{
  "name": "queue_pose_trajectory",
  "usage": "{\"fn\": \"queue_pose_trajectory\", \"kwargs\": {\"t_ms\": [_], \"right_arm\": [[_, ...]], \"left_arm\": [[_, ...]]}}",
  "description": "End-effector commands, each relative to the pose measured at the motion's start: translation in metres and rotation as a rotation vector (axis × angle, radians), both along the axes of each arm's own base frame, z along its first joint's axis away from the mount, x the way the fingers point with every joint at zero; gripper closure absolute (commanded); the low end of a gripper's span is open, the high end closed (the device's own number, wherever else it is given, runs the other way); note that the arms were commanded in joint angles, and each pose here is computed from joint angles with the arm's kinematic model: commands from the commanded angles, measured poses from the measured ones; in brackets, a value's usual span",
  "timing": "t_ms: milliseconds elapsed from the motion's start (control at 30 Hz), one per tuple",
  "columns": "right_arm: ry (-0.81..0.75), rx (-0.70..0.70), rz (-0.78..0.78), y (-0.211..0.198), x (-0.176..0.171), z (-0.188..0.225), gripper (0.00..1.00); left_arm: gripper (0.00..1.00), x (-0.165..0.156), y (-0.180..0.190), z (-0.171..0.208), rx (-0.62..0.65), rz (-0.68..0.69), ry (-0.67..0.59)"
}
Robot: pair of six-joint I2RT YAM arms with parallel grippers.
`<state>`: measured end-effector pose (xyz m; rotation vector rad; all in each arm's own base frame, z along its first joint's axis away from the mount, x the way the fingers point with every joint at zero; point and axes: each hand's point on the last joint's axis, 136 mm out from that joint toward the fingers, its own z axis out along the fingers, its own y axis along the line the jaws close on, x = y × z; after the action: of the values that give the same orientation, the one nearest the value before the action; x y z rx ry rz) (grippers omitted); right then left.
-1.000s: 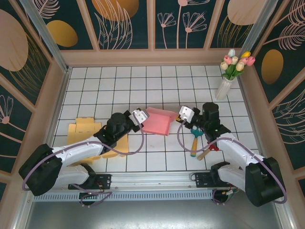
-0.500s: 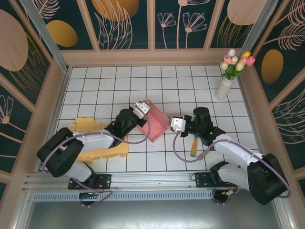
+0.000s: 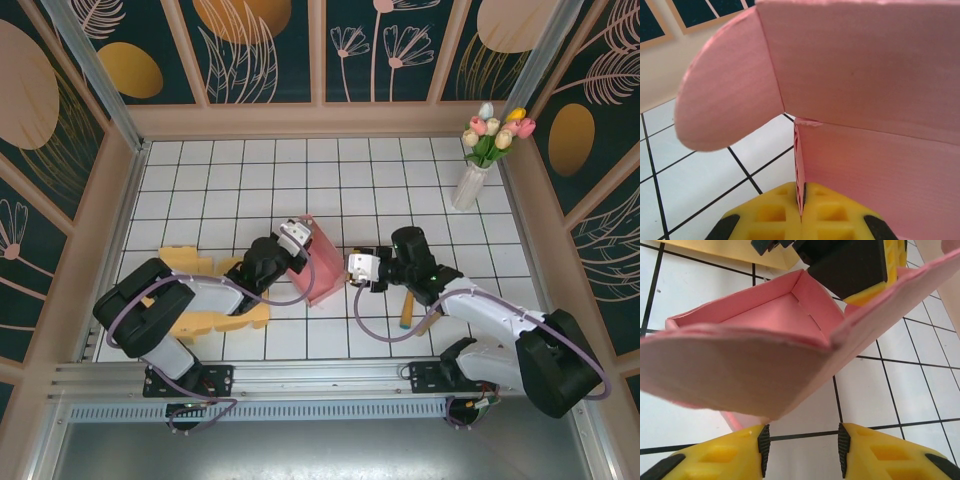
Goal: Fold the paper box
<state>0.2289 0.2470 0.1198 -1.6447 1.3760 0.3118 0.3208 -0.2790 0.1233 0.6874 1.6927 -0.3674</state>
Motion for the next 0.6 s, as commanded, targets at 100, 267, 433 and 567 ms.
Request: {"fn": "queue_pose_trajectory", "kwargs": {"t_ms": [100, 267, 433, 567], "right_arm": [[0.018, -0.015, 0.020, 0.010, -0.005, 0.008, 0.55], [0.048, -0.051, 0.050, 0.016, -0.016, 0.000, 0.54], [0.052, -0.085, 0.068, 0.021, -0.024, -0.003, 0.54], [0.061, -0.103, 0.075, 0.021, -0.031, -0.001, 0.53]], "left_arm": [[1.00, -0.013, -0.002, -0.003, -0.045, -0.034, 0.000], [1.00, -0.015, 0.002, -0.010, -0.062, -0.022, 0.012], [1.00, -0.016, 0.006, -0.018, -0.072, -0.007, 0.019], [1.00, -0.015, 0.010, -0.021, -0.075, 0.008, 0.015]]}}
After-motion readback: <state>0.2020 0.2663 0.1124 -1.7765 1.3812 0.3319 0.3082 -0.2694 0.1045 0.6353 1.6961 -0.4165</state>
